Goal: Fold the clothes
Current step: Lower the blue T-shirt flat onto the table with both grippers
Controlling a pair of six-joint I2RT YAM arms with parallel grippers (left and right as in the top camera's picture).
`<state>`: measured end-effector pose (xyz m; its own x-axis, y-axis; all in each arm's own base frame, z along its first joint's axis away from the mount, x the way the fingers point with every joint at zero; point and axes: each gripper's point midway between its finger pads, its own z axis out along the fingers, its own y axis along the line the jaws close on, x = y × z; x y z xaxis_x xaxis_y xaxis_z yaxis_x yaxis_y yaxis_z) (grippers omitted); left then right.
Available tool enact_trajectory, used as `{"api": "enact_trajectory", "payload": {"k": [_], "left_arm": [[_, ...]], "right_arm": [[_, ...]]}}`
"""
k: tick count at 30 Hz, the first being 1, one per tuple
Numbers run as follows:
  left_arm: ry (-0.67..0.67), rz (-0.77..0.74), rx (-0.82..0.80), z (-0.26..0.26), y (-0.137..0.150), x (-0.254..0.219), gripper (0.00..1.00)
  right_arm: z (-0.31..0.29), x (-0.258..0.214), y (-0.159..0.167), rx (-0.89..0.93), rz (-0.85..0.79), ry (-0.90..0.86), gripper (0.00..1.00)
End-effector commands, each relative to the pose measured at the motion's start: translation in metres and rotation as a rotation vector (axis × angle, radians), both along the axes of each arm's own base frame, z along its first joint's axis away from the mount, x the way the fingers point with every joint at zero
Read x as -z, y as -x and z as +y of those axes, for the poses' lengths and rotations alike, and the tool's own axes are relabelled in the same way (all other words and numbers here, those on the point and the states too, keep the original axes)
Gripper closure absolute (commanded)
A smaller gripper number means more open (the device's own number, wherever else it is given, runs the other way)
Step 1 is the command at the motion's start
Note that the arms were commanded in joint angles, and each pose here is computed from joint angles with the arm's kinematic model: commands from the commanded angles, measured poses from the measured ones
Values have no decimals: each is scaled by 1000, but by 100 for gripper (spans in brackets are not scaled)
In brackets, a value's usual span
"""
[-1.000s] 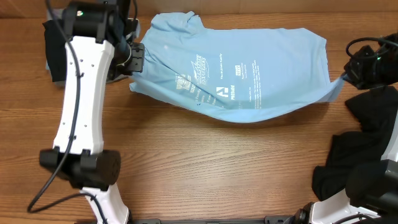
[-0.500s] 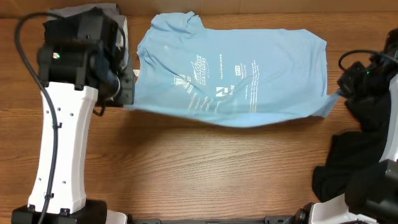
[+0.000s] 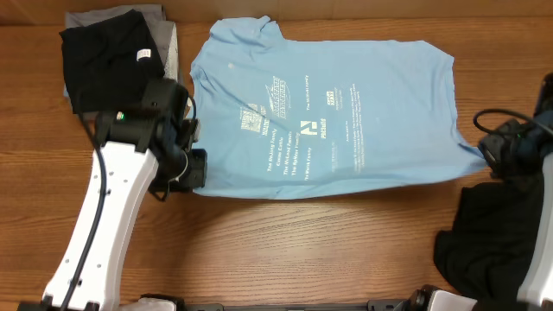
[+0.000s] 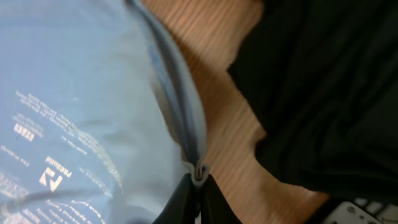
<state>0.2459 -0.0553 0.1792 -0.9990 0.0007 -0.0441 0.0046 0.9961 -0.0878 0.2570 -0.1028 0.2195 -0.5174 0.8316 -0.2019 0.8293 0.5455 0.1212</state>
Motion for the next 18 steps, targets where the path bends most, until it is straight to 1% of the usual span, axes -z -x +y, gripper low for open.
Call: {"api": "enact_trajectory", "payload": {"k": [1,7,13,18], "left_arm": [[30,-48,-35,-2,9,-8,96],[32,-79,-35,-1,17,-18,96],[20,-13,-35,3,41,-19,96],[24,28,-44,4,56,-19,96]], "right_arm": [[-12,-10,15,84,1,78,96],[-9,11,23,62,57,63,96],[-11,44,19,63,73,58,96],[-11,47,18,85,66,53,96]]}}
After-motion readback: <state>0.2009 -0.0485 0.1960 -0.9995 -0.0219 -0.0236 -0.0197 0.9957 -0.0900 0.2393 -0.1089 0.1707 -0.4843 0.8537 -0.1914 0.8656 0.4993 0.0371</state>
